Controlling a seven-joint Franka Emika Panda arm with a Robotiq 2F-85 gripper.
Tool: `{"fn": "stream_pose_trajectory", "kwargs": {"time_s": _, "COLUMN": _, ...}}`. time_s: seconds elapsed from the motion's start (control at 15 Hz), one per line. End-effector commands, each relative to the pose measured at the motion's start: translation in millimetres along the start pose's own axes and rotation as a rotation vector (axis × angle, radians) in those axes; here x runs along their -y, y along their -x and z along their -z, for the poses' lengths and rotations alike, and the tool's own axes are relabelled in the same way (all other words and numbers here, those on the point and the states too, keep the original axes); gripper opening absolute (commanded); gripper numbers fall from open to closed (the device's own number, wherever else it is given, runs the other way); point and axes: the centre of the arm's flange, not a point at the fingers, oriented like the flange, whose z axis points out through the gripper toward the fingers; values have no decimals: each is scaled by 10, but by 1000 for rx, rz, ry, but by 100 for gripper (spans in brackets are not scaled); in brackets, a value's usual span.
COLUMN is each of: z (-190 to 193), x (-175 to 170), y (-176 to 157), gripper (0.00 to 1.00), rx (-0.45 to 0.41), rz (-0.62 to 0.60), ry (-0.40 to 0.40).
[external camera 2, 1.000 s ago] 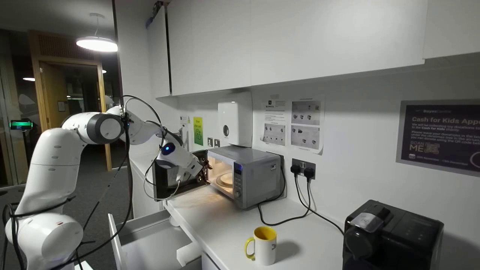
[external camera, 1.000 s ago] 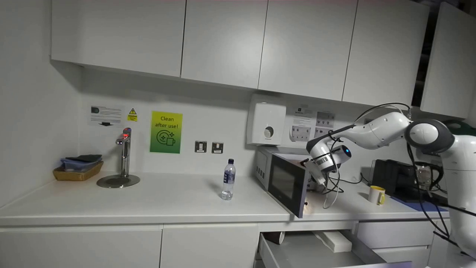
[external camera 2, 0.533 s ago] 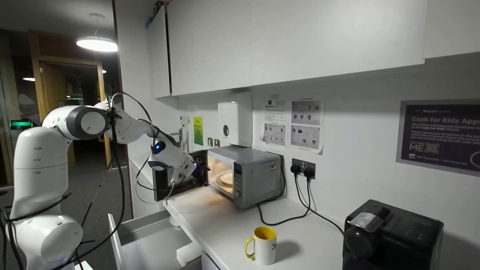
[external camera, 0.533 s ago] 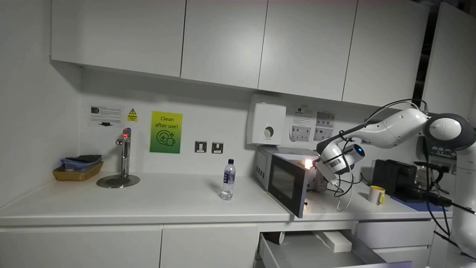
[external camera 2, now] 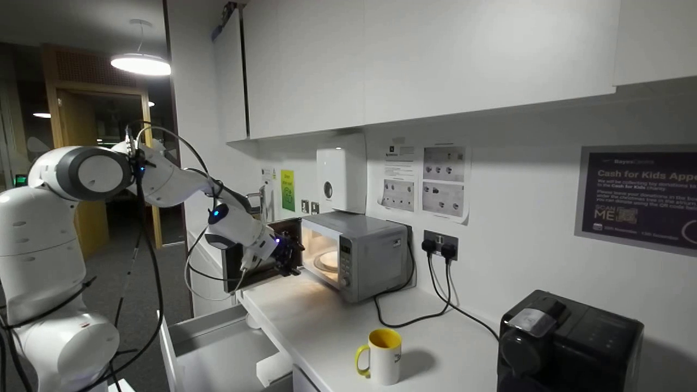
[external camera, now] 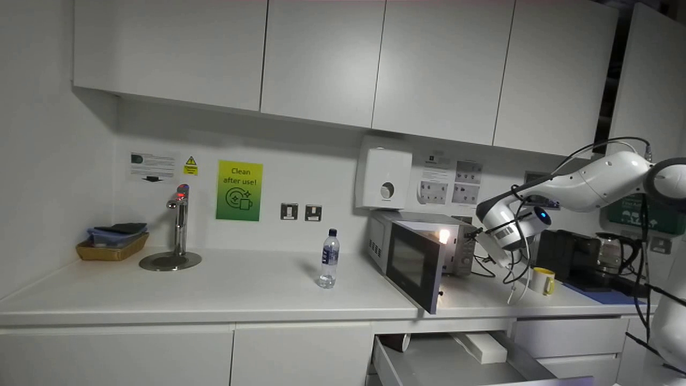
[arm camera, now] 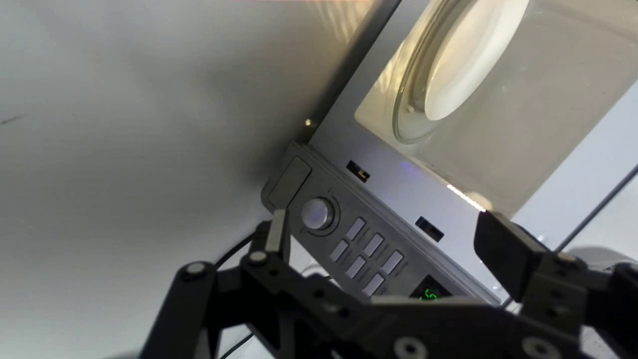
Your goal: Move the white plate into the microwave
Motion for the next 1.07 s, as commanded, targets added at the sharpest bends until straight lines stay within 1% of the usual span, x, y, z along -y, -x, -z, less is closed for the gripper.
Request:
{"fn": "stream_pose_trajectory", "kwargs": {"time_s": 0.0, "z": 440, "x": -175, "y": -192, "gripper": 100, "rx": 8, "rz": 11, "ry": 29}}
{"fn": "stream_pose_trajectory", "kwargs": {"time_s": 0.4, "z": 583, "x": -503, "y": -225, "gripper": 100, "rx": 56, "rz": 74, "ry": 114}}
{"fn": "stream_pose_trajectory", "kwargs": {"time_s": 0.8, "z": 643, "x": -519, "y": -263, "gripper": 100, "rx": 97, "rz": 204, "ry": 170}}
{"fn": "stream_pose_trajectory", "kwargs": {"time_s": 1.0, "z": 651, "x": -520, "y": -287, "gripper": 100, "rx": 131, "rz": 296, "ry": 165}}
